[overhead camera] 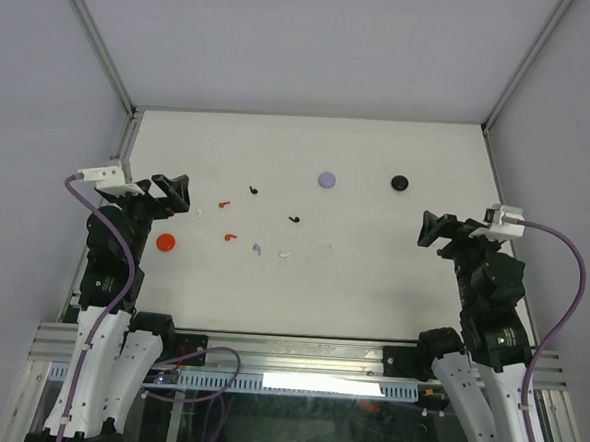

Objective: Insert the wireless bluetooth earbuds into the charging case
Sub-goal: Pick up the charging case at the center of the board.

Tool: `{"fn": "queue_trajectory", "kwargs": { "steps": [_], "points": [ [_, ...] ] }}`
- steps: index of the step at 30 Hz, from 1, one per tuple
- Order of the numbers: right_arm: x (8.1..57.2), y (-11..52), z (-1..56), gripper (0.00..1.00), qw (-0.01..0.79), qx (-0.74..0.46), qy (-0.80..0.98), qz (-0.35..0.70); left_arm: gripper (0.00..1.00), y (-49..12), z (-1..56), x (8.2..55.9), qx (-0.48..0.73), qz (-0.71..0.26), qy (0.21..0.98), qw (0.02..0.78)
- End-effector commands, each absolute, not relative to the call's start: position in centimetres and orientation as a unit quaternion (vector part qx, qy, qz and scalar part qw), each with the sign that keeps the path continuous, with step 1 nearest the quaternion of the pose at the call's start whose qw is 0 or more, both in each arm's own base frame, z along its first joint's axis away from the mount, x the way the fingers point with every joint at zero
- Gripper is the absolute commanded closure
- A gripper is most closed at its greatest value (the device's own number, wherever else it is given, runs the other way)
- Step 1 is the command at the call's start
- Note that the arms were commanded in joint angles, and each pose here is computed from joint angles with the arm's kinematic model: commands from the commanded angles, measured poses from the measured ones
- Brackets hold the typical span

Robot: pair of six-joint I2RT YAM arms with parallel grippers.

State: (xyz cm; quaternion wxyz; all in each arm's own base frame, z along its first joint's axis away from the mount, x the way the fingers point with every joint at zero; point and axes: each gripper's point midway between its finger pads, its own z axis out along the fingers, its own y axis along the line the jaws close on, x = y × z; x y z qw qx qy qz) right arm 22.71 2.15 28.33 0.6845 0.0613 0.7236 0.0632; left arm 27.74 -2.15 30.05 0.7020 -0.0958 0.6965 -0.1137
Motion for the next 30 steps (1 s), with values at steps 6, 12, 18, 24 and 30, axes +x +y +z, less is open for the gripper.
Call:
{"fn": "queue_trajectory", "kwargs": {
  "steps": [6, 12, 18, 24, 30],
  "points": [
    [22.2, 2.0, 30.8, 0.01, 0.717, 0.069, 0.689, 0.076, 0.01, -1.1, 32.2, 27.4, -0.133, -0.113, 0.671, 0.721],
    [21.8, 2.6, 31.0, 0.01, 0.723, 0.052, 0.683, 0.09, 0.01, 0.1, 30.7, 27.6, -0.197, -0.102, 0.694, 0.685],
    [21.9, 3.8, 30.8, 0.01, 0.717, 0.03, 0.688, 0.111, 0.01, 0.8, 26.8, 27.7, -0.272, -0.095, 0.736, 0.613],
    [21.8, 4.9, 30.7, 0.01, 0.715, 0.003, 0.687, 0.13, 0.01, 1.7, 21.3, 26.9, -0.342, -0.059, 0.778, 0.524],
    [21.7, 5.0, 30.5, 0.01, 0.714, -0.004, 0.688, 0.131, 0.01, 2.1, 14.3, 26.8, -0.381, -0.002, 0.831, 0.406]
  ]
}}
